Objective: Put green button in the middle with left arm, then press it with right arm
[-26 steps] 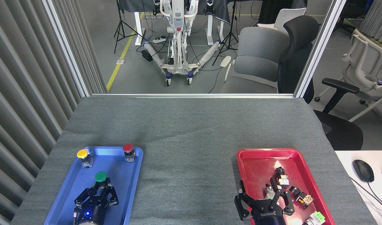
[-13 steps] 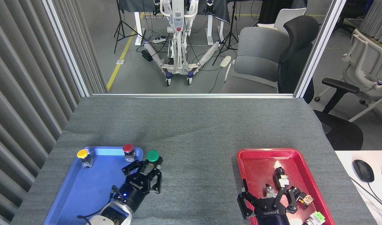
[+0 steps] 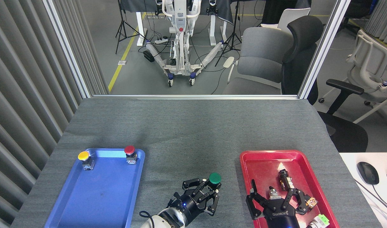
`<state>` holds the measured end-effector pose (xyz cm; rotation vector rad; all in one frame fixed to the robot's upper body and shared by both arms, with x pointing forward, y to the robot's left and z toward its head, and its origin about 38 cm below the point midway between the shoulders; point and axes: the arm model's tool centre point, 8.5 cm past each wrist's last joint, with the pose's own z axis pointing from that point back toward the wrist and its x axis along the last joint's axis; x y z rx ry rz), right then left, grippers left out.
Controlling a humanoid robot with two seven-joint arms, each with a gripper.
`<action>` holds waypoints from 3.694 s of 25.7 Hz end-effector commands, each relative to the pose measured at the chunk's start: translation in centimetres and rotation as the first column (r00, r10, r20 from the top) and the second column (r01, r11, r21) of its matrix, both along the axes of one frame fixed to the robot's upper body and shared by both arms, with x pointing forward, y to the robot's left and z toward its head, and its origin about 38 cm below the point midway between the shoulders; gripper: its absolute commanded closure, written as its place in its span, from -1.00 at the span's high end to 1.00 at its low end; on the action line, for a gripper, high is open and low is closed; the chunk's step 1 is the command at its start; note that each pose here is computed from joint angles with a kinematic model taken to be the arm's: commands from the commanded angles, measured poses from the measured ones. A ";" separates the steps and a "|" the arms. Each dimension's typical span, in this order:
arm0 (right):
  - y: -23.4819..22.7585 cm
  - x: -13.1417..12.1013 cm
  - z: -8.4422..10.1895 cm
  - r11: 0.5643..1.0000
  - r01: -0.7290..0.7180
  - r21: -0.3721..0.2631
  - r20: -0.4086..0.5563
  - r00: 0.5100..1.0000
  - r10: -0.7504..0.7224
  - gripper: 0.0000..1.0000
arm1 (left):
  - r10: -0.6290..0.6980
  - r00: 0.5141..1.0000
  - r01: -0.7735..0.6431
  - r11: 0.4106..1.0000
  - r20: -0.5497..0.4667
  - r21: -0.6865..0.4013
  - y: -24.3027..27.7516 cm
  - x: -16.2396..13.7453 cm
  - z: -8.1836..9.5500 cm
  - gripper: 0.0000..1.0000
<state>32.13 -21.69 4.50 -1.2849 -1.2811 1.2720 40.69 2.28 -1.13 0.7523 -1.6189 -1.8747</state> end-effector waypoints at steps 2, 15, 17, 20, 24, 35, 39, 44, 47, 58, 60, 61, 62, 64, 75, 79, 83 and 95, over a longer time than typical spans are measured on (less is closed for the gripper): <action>-0.1 -0.4 -1.4 1.000 -0.001 -0.003 -0.042 0.999 0.001 1.00 | 0.033 0.999 -0.032 0.998 -0.026 0.047 0.5 0.1 -0.6 0.25; -0.7 0.4 -1.4 1.000 0.005 -0.001 -0.040 0.999 -0.006 1.00 | 0.045 0.995 -0.041 0.998 0.085 -0.043 2.3 -2.1 2.5 0.98; -0.8 0.6 -1.2 1.000 -0.001 -0.002 -0.033 0.999 0.001 1.00 | 0.162 0.977 -0.152 0.985 0.141 -0.079 6.3 -3.5 4.0 0.99; -0.3 1.3 -0.6 1.000 -0.026 -0.001 -0.018 1.000 0.026 0.99 | 0.308 0.931 -0.290 0.950 0.196 -0.114 12.0 -5.8 5.7 0.98; 1.2 1.7 -0.3 0.997 -0.078 0.013 -0.011 0.997 0.078 0.66 | 0.464 0.865 -0.441 0.885 0.191 -0.152 16.8 -7.2 5.8 0.98; 10.9 5.9 -0.9 0.953 -0.288 0.094 -0.075 0.953 0.295 -0.71 | 0.548 0.828 -0.519 0.829 0.121 -0.209 22.5 -7.7 6.3 0.98; 12.8 5.5 -3.8 0.946 -0.320 0.046 -0.166 0.932 0.323 -0.88 | 0.579 0.815 -0.570 0.809 0.031 -0.146 24.5 -7.5 5.8 0.98; 13.6 5.5 -4.7 0.944 -0.325 0.057 -0.194 0.924 0.330 -0.87 | 0.546 0.838 -0.539 0.830 0.010 -0.144 24.7 -8.1 5.2 0.98; 14.1 5.8 -4.6 0.945 -0.322 0.064 -0.199 0.923 0.328 -0.87 | 0.543 0.840 -0.537 0.831 0.000 -0.144 24.7 -8.1 4.9 0.98; 13.1 5.3 -7.6 0.954 -0.296 0.048 -0.282 0.912 0.297 -0.79 | 0.544 0.839 -0.542 0.830 -0.019 -0.134 24.9 -8.3 4.2 0.98; 13.0 5.3 -7.7 0.954 -0.296 0.047 -0.284 0.912 0.297 -0.79 | 0.544 0.839 -0.541 0.830 -0.019 -0.136 24.8 -8.3 4.2 0.98; 13.0 5.3 -7.7 0.954 -0.296 0.047 -0.284 0.912 0.297 -0.79 | 0.544 0.839 -0.541 0.830 -0.017 -0.139 24.8 -8.2 4.3 0.98; 13.0 5.3 -7.7 0.954 -0.296 0.048 -0.281 0.913 0.297 -0.79 | 0.542 0.840 -0.538 0.831 -0.015 -0.140 24.8 -8.2 4.4 0.98; 13.1 5.4 -7.3 0.954 -0.295 0.056 -0.267 0.916 0.299 -0.78 | 0.542 0.840 -0.538 0.831 -0.014 -0.143 24.7 -8.2 4.5 0.98; 13.4 7.3 0.1 0.948 -0.278 0.157 -0.004 0.959 0.282 -0.26 | 0.548 0.836 -0.546 0.826 -0.023 -0.141 25.0 -8.1 4.3 0.98; 9.1 6.9 0.3 0.956 -0.180 0.232 0.040 0.984 0.176 1.00 | 0.547 0.837 -0.543 0.827 -0.013 -0.142 25.1 -8.0 4.6 0.98; 5.1 6.0 -0.6 0.966 -0.065 0.252 0.030 0.998 0.059 1.00 | 0.540 0.842 -0.536 0.831 -0.017 -0.145 25.1 -8.1 4.5 0.99; -2.1 0.9 -1.1 0.973 0.084 0.213 0.209 0.969 -0.130 1.00 | 0.552 0.832 -0.530 0.821 0.056 -0.214 25.4 -7.9 6.1 0.99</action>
